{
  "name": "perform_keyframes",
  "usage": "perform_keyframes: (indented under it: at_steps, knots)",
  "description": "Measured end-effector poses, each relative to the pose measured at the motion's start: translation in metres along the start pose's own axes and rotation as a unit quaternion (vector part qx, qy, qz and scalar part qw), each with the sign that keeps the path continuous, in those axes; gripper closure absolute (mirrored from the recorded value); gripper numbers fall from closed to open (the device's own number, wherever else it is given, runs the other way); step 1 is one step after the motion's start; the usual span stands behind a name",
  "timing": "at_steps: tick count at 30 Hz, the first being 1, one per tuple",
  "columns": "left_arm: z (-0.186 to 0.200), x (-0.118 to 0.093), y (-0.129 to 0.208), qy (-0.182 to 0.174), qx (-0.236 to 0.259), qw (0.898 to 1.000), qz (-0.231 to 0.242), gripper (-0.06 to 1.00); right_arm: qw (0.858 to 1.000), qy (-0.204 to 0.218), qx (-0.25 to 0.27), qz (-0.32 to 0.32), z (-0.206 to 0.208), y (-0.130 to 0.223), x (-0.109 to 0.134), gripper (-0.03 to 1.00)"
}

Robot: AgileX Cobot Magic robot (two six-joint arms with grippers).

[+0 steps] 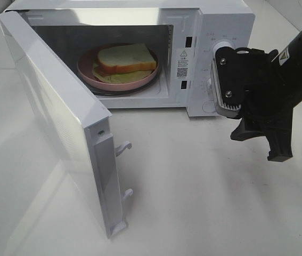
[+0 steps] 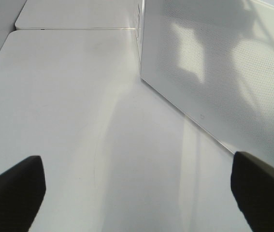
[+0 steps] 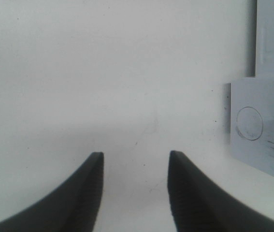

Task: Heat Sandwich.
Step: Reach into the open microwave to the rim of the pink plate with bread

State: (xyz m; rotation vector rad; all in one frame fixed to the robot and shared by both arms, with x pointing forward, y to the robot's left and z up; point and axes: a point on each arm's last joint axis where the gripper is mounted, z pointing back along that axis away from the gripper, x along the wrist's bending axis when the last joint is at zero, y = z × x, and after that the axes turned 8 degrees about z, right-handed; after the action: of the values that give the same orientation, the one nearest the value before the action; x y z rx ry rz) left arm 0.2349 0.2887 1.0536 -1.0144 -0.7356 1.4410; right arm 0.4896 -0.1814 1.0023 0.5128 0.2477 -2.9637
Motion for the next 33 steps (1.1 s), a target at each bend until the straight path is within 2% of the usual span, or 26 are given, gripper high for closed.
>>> perform_keyframes:
  at_steps: [2, 3, 6, 11, 22, 26, 33]
  knots:
    - [0.0, 0.0, 0.0, 0.0, 0.0, 1.0, 0.0, -0.04, 1.0, 0.002, 0.001, 0.002, 0.0, 0.0, 0.0, 0.38]
    - [0.0, 0.0, 0.0, 0.0, 0.0, 1.0, 0.0, -0.04, 1.0, 0.002, 0.001, 0.002, 0.0, 0.0, 0.0, 0.38]
    - [0.0, 0.0, 0.0, 0.0, 0.0, 1.0, 0.0, -0.04, 1.0, 0.003, 0.002, 0.003, 0.0, 0.0, 0.0, 0.16]
    - [0.0, 0.0, 0.0, 0.0, 0.0, 1.0, 0.0, -0.04, 1.0, 0.004, 0.007, 0.009, 0.0, 0.001, -0.001, 0.02]
    - [0.0, 0.0, 0.0, 0.0, 0.0, 1.0, 0.0, -0.04, 1.0, 0.02, 0.004, 0.011, 0.007, -0.002, -0.01, 0.01]
    - [0.0, 0.0, 0.0, 0.0, 0.0, 1.0, 0.0, -0.04, 0.999, 0.036, 0.007, 0.032, 0.013, -0.007, -0.016, 0.02]
    - [0.0, 0.0, 0.0, 0.0, 0.0, 1.0, 0.0, -0.04, 0.997, 0.04, 0.005, 0.066, 0.01, -0.024, -0.023, 0.03]
